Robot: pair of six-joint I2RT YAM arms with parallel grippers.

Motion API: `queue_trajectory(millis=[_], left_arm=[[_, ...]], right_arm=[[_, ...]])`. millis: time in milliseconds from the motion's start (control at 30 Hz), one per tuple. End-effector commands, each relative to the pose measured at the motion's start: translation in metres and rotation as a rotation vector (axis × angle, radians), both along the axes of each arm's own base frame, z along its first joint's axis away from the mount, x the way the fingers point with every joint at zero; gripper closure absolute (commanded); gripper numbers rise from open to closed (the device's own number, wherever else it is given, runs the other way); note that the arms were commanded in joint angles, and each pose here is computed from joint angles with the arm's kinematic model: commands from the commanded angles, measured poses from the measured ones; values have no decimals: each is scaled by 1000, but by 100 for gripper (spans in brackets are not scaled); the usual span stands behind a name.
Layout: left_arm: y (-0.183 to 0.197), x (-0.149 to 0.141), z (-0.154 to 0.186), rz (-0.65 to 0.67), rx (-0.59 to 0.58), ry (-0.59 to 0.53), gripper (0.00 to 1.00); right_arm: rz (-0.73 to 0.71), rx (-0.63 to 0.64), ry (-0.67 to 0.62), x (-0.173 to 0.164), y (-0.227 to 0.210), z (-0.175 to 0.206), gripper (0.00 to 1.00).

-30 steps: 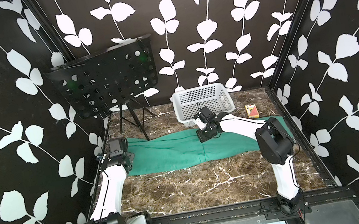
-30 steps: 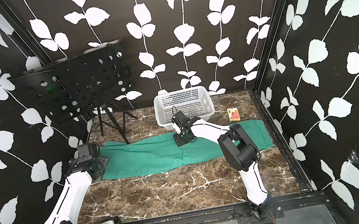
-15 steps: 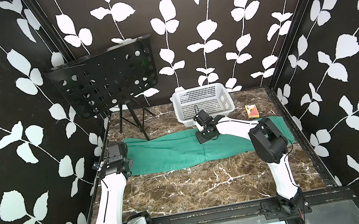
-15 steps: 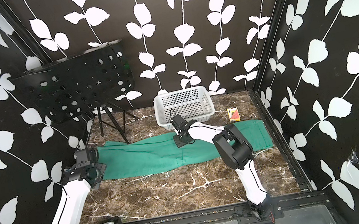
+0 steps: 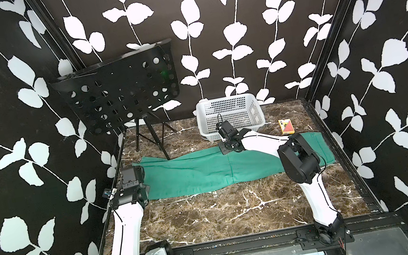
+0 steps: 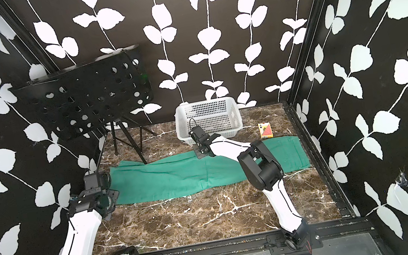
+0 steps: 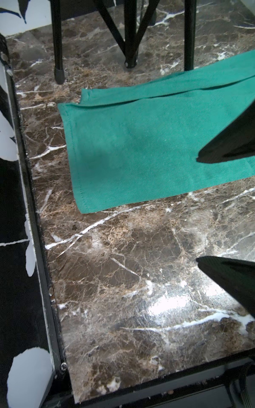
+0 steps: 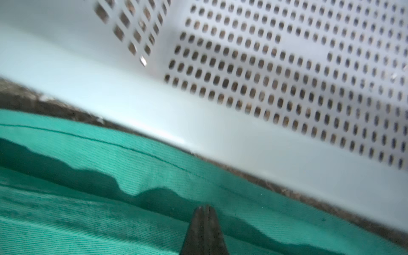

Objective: Roll up the long pants
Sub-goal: Fold the long pant at the center of the board.

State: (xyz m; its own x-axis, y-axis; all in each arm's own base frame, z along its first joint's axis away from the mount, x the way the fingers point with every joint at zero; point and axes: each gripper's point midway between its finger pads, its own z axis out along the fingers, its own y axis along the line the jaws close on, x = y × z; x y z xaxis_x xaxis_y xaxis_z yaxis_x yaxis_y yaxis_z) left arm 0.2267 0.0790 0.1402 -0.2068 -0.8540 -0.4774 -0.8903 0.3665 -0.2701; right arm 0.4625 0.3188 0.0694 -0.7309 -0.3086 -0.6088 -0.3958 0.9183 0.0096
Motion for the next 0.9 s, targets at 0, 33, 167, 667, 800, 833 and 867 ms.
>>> queue_trajectory(millis=[0,33,167,667,800,833,867], left_arm=[[-8,7,-8,-66,-25,-5,33],[-11,11,-9,-77,-40,-12,33],[-17,19,-14,-102,-69,-8,34],[-6,-12,-17,-18,-29,60,33],[-6,-19,-20,-19,-22,81,30],[-6,-19,-21,-26,-17,85,30],[-5,-18,-22,-37,-10,83,29]], right_arm=[[16,37,-115,-3,-4,35,93],[34,42,-121,-11,-5,34,92],[145,37,-88,-51,3,15,92],[117,-128,-88,-13,22,-19,95],[88,-156,-160,6,24,-6,91],[91,-145,-173,7,26,2,89],[99,-123,-179,4,27,11,84]])
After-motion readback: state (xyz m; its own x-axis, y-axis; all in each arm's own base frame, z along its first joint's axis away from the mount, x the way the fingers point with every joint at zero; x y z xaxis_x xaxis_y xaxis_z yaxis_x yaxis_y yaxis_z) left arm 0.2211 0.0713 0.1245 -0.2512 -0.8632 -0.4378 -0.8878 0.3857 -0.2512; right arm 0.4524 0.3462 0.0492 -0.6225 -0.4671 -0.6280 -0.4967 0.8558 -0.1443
